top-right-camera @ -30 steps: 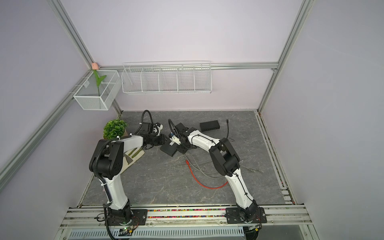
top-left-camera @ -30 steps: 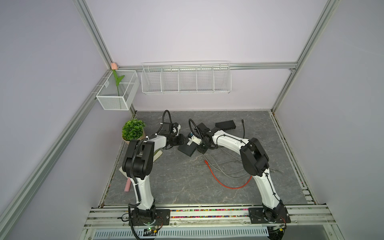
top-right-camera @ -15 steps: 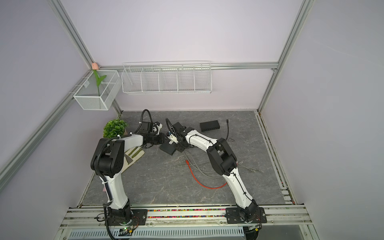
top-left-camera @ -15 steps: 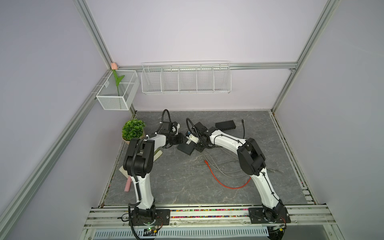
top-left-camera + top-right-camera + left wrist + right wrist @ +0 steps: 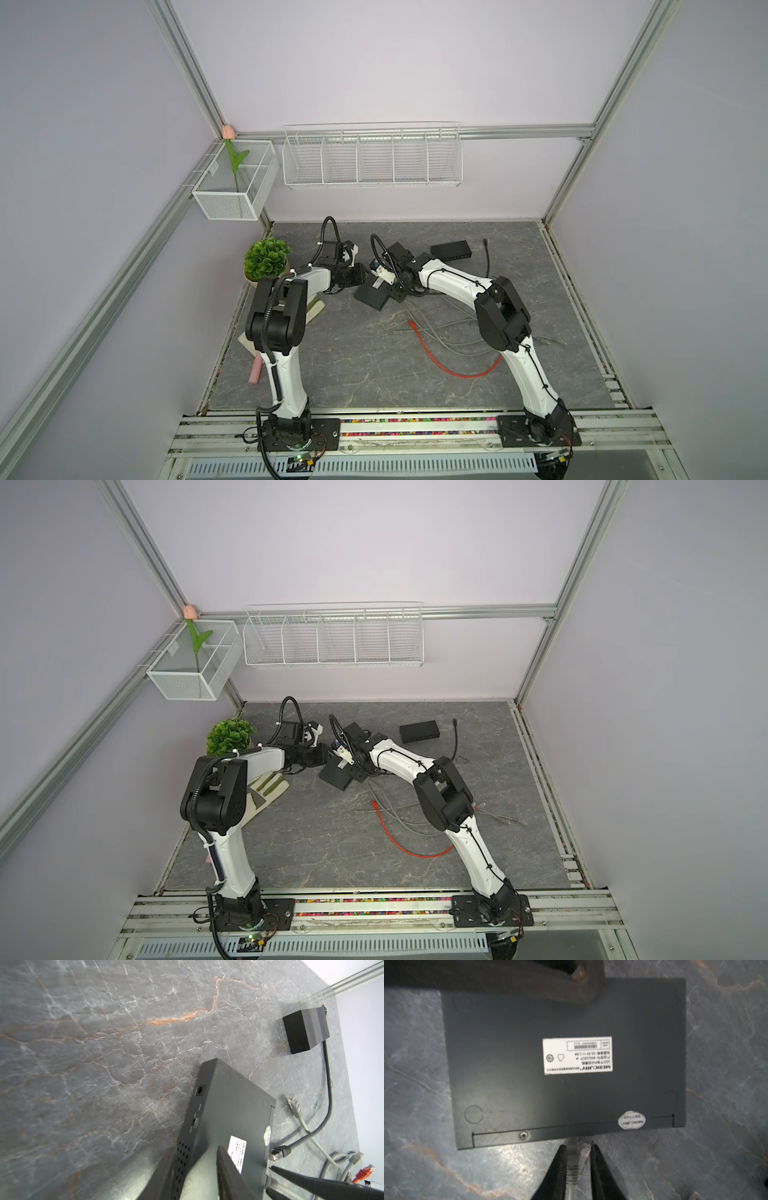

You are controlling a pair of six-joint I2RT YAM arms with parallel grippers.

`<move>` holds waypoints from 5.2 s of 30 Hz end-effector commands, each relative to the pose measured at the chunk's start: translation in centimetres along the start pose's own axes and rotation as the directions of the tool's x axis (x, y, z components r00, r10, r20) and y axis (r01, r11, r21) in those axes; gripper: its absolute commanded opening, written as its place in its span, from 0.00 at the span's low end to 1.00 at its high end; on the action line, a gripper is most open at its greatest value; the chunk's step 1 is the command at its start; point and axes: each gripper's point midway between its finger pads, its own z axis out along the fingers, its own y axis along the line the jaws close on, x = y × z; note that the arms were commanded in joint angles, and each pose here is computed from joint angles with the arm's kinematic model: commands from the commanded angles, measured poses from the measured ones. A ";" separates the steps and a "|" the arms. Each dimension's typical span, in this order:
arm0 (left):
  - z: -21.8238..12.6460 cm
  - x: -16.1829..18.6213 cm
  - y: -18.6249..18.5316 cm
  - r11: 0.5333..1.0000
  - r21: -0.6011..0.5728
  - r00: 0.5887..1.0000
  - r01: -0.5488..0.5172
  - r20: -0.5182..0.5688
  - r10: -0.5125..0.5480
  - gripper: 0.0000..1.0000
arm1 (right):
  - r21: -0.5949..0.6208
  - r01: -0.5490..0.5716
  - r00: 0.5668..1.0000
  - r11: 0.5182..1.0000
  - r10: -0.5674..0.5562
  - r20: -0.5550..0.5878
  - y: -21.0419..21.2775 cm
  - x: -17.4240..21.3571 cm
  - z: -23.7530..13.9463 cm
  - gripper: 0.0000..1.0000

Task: Insert the plug into the switch port

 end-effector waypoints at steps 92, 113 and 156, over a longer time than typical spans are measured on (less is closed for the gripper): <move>-2.0 -1.3 -1.5 0.998 0.052 0.998 -0.018 0.069 0.014 0.32 | -0.443 0.063 0.998 0.894 -0.046 0.049 13.8 10.6 -11.7 0.18; -2.6 -1.3 -1.6 0.999 0.046 0.996 -0.017 0.084 0.013 0.32 | -0.098 0.170 0.982 0.980 -0.177 -0.066 9.9 5.9 -6.2 0.39; -15.9 3.2 -20.3 0.852 0.363 0.903 -0.378 0.346 0.253 0.46 | -0.643 0.169 0.839 0.747 0.233 0.491 7.0 2.4 -24.4 0.07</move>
